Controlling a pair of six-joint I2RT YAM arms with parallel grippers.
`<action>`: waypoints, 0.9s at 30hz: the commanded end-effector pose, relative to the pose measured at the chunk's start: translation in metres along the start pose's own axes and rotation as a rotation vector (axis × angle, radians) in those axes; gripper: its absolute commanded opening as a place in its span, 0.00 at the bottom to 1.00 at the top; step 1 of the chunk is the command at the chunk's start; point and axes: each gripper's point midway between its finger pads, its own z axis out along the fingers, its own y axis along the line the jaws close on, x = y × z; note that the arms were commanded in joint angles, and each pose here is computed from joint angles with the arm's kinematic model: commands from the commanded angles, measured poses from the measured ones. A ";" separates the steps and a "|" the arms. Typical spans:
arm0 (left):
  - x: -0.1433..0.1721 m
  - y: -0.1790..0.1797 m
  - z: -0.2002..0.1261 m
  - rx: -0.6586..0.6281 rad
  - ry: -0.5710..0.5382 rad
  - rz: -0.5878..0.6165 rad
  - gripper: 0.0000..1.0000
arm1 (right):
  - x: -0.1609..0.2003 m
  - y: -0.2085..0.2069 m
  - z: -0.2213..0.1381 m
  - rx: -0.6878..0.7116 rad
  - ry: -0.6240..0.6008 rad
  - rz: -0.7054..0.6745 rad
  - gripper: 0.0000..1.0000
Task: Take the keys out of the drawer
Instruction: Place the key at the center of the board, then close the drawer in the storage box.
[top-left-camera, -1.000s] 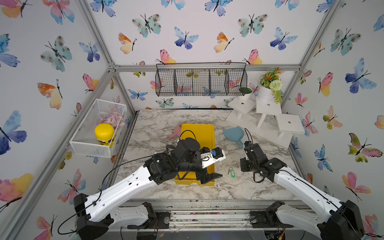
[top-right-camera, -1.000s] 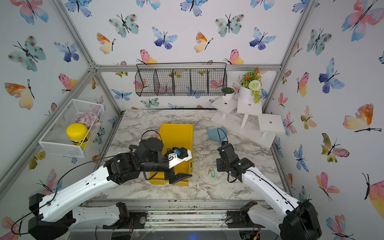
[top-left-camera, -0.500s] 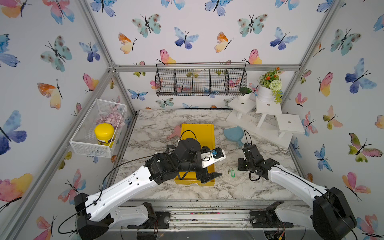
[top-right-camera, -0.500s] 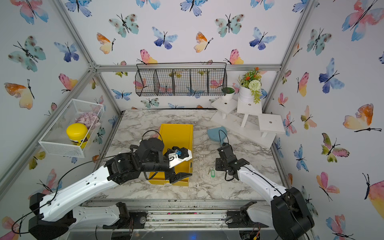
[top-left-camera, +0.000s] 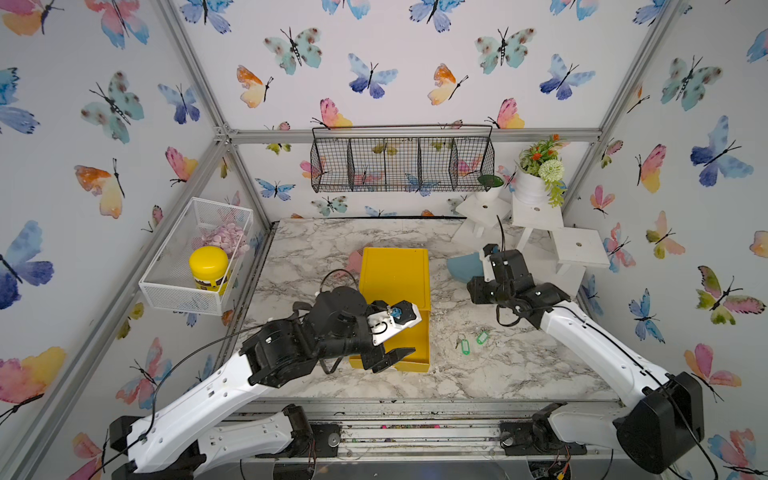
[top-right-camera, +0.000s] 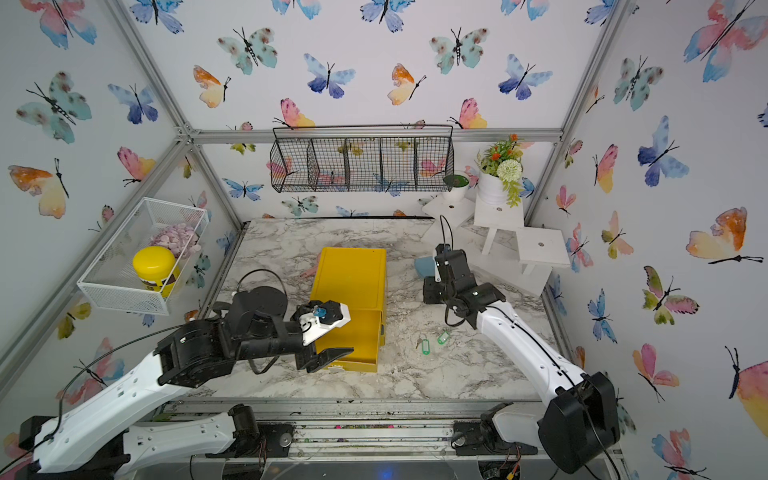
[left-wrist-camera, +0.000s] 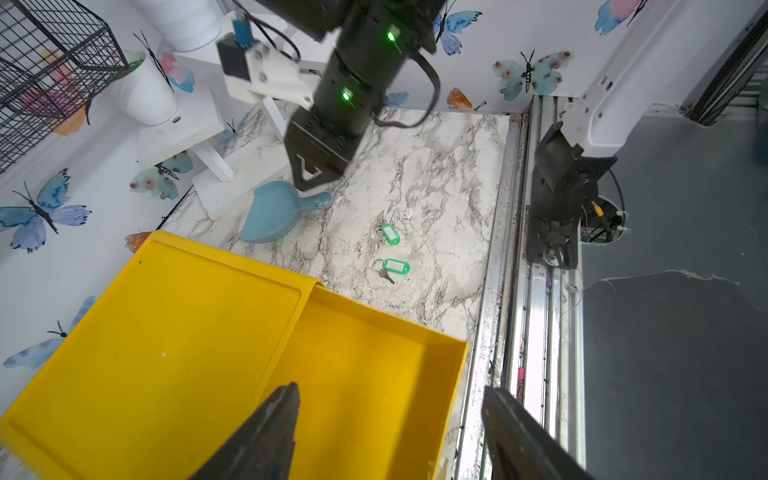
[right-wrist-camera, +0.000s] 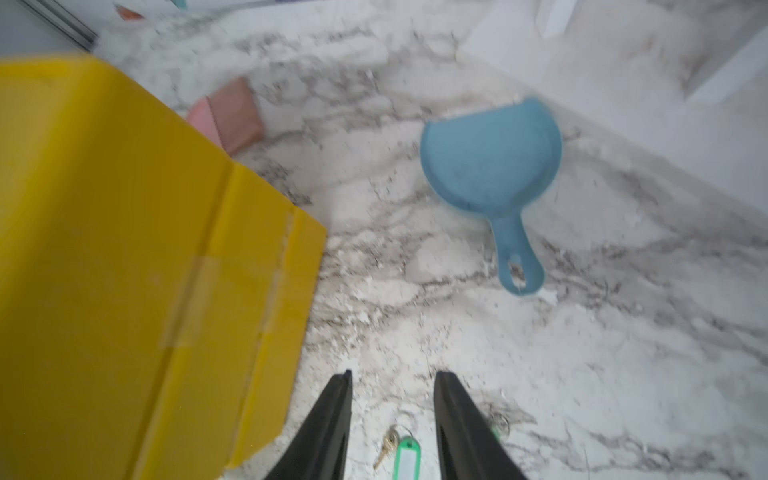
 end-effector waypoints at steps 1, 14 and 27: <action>0.036 -0.013 -0.013 0.035 0.108 -0.029 0.70 | -0.044 0.028 -0.019 -0.101 -0.030 -0.127 0.42; 0.071 -0.048 -0.034 0.170 0.083 0.041 0.43 | -0.097 0.085 -0.013 -0.250 0.061 -0.124 0.47; 0.114 -0.056 -0.005 0.240 0.201 0.232 0.12 | -0.060 0.097 0.025 -0.292 0.212 0.082 0.49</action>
